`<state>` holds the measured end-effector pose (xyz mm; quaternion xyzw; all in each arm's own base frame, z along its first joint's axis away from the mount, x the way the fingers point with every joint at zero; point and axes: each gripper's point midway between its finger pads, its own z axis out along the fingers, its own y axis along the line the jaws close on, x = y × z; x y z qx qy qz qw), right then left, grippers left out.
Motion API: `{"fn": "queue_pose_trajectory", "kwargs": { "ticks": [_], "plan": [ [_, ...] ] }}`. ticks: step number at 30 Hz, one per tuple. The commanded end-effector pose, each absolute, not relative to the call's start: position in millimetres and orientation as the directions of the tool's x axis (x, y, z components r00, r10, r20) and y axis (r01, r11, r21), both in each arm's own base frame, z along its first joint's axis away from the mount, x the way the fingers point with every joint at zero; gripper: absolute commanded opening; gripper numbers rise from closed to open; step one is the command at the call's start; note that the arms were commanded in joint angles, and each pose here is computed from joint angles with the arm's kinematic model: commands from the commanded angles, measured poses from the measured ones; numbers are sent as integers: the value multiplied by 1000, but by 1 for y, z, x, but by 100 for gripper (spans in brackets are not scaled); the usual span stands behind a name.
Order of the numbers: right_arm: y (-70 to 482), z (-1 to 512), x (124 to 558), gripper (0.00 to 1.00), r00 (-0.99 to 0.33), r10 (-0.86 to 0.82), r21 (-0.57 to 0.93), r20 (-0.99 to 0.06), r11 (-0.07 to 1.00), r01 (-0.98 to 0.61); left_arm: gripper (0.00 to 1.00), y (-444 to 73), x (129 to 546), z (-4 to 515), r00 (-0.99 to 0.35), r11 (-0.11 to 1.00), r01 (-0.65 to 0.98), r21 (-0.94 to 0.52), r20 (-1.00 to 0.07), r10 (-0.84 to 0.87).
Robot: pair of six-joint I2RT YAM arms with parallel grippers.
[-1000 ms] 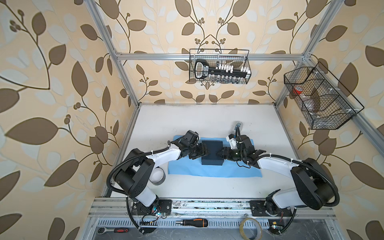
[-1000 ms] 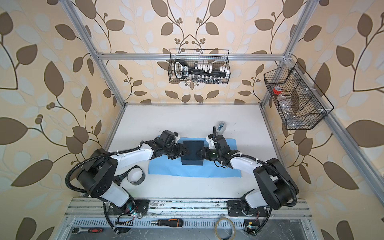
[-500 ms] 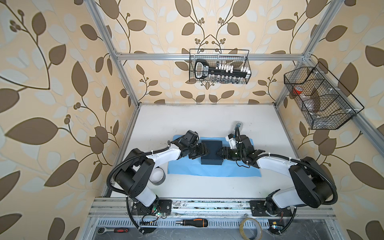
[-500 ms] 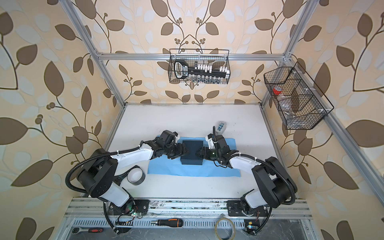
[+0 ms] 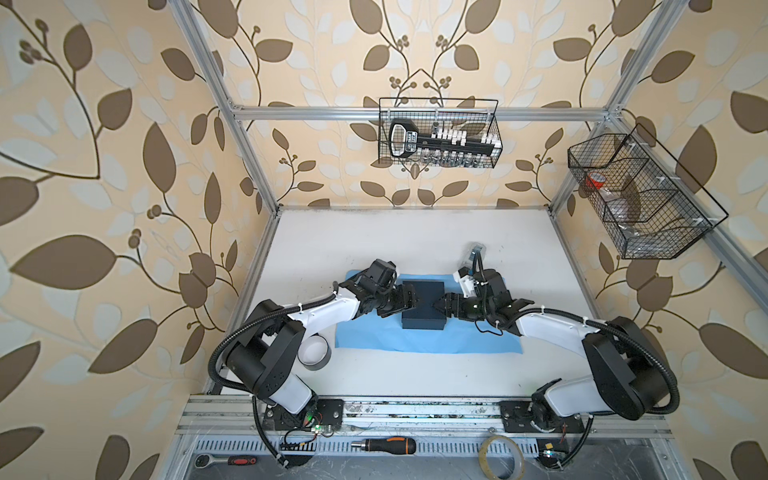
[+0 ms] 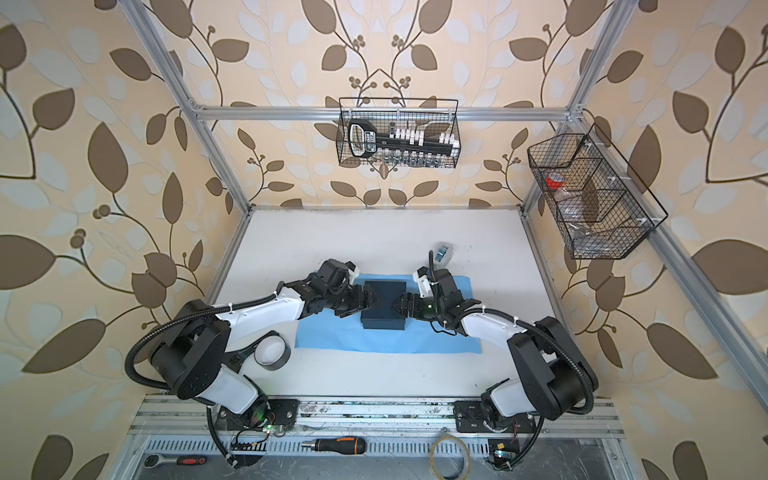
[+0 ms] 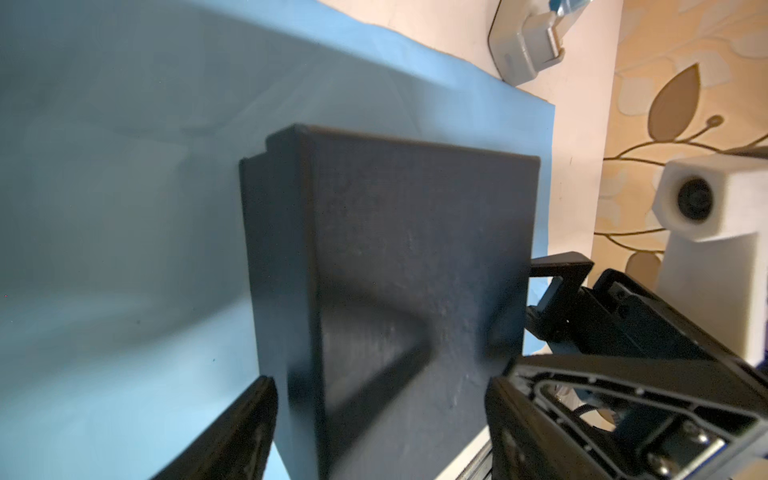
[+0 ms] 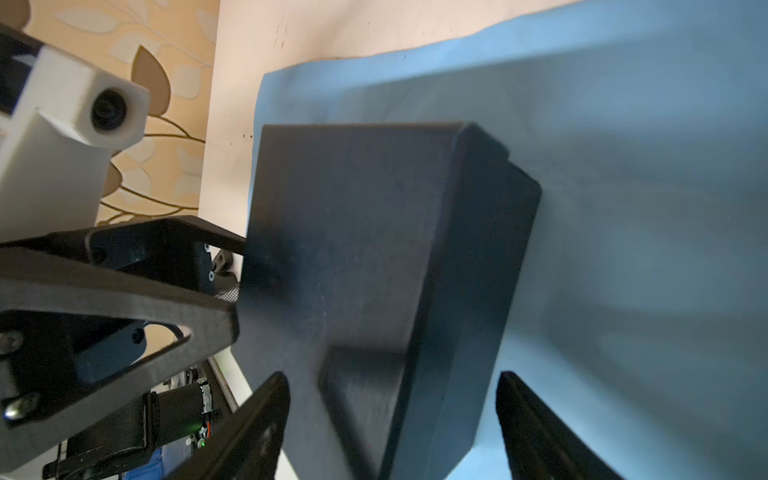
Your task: Wrap the gift box in paper
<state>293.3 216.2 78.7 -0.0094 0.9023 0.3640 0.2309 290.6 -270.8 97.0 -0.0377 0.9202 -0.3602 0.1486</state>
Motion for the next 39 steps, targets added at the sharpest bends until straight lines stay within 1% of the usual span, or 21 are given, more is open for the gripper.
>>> {"fn": "queue_pose_trajectory", "kwargs": {
  "ticks": [1, 3, 5, 8, 10, 12, 16, 18, 21, 24, 28, 30, 33, 39],
  "plan": [
    [208, 85, 292, 82, -885, 147, 642, -442, 740, -198, 83, -255, 294, 126, -928, 727, 86, -682, -320, -191],
    [213, 84, 291, 84, -891, 133, 647, -435, 735, -205, 83, -241, 297, 126, -920, 730, 63, -681, -323, -222],
    [218, 83, 293, 85, -894, 125, 653, -430, 727, -212, 82, -224, 304, 121, -916, 720, 14, -694, -297, -269],
    [211, 84, 298, 86, -890, 148, 661, -431, 723, -200, 78, -201, 315, 110, -909, 692, -60, -719, -247, -335],
    [199, 86, 302, 87, -881, 179, 664, -437, 725, -182, 72, -195, 321, 106, -908, 691, -66, -720, -243, -340],
    [182, 88, 307, 86, -869, 225, 668, -440, 728, -150, 64, -194, 327, 91, -916, 715, -90, -693, -224, -332],
    [138, 70, 319, 80, -849, 336, 636, -408, 772, 0, 50, -196, 334, 73, -920, 722, -111, -682, -205, -334],
    [125, 59, 324, 78, -843, 364, 607, -396, 793, 57, 44, -197, 334, 61, -925, 725, -128, -677, -182, -333],
    [115, 42, 327, 70, -842, 380, 564, -384, 818, 112, 36, -193, 328, 40, -932, 741, -157, -652, -152, -330],
    [112, 25, 324, 63, -855, 375, 544, -357, 828, 136, 33, -188, 320, 25, -932, 754, -176, -633, -139, -335],
    [114, 6, 315, 54, -876, 366, 538, -315, 829, 153, 31, -175, 309, 11, -927, 768, -209, -605, -129, -353],
    [116, 2, 311, 51, -883, 358, 542, -305, 827, 148, 30, -168, 305, 4, -922, 769, -228, -597, -121, -367],
    [120, 0, 308, 49, -889, 345, 538, -301, 831, 141, 29, -155, 299, -3, -914, 769, -257, -586, -111, -390],
    [132, 4, 309, 49, -895, 318, 543, -312, 833, 107, 29, -138, 292, -4, -901, 761, -285, -583, -107, -420]
  ]
}}
